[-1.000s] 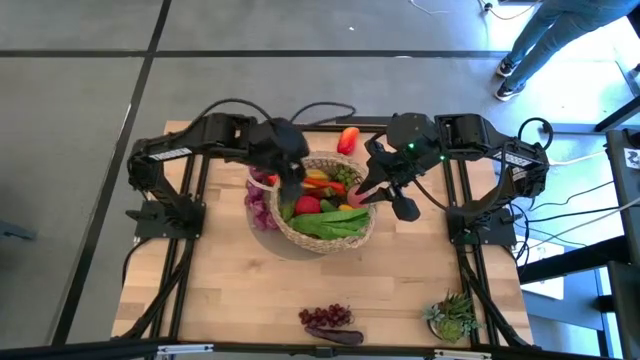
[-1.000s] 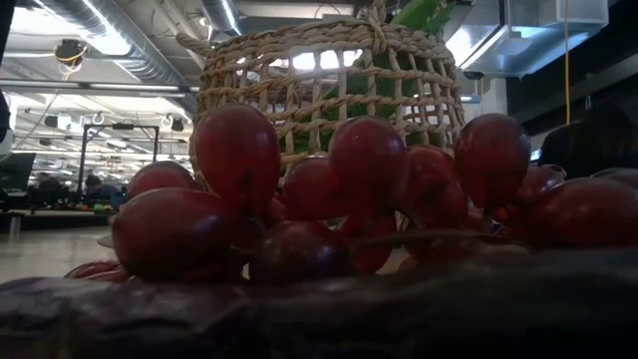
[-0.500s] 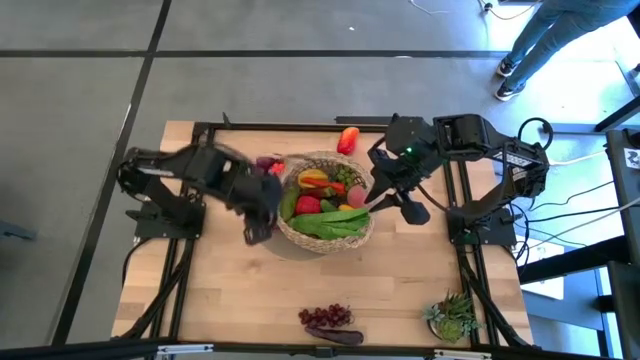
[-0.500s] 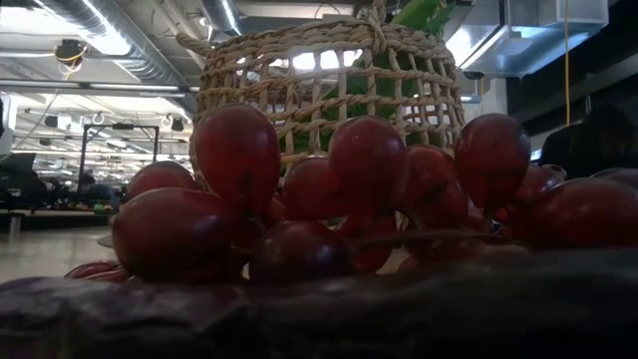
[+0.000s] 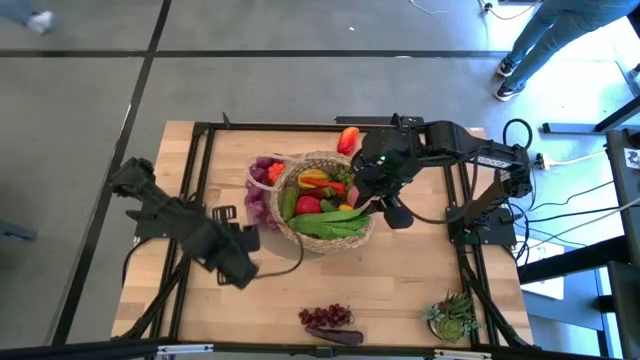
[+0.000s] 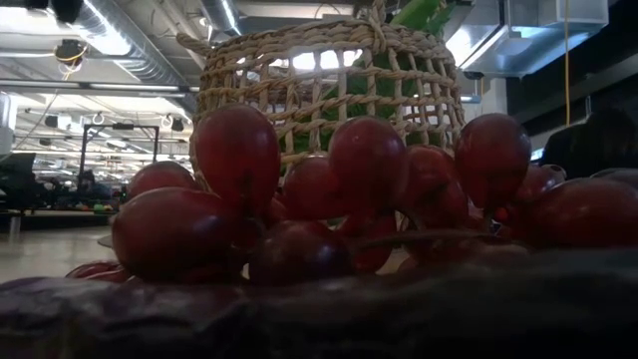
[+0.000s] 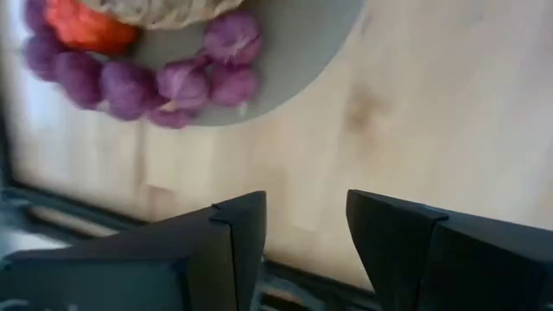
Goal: Build produce basket
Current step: Put the purple garlic into the brown basket
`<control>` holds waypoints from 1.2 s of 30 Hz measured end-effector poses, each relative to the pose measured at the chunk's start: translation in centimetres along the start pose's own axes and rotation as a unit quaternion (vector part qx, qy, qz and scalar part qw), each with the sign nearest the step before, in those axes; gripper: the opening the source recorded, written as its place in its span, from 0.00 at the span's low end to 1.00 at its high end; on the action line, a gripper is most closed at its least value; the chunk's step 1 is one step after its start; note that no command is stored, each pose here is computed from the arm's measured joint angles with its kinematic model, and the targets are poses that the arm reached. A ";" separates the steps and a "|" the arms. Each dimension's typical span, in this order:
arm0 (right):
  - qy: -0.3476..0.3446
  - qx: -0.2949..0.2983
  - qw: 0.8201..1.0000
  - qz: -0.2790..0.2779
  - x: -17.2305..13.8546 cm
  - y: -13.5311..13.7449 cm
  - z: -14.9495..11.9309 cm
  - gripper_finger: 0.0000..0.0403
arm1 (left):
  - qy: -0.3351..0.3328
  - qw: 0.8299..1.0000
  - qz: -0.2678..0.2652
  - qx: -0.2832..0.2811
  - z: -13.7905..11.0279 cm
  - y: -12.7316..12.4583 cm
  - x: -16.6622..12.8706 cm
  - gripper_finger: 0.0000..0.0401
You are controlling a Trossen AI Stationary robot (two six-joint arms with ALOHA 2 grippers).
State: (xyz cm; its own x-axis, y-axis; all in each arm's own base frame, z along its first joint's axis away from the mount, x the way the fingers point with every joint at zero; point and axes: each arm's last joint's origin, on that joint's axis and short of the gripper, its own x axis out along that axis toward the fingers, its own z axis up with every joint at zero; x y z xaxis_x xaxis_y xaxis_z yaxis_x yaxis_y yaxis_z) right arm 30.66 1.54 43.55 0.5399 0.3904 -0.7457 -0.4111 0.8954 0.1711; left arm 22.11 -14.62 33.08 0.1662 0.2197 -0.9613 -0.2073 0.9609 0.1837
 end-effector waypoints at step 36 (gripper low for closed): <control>-0.006 0.015 1.000 -0.005 0.1 -0.1 0.2 0.24 | -0.197 0.930 0.240 0.197 -6.2 -1.2 17.8 0.37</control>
State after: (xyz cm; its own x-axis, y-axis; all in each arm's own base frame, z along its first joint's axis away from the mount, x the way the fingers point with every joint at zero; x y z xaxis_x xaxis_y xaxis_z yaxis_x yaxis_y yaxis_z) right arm 30.87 1.52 43.57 0.5524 0.3843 -0.7397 -0.3845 0.9048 0.1830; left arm 19.37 -12.92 14.45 0.5029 0.6085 -0.6139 0.0079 0.7070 0.7072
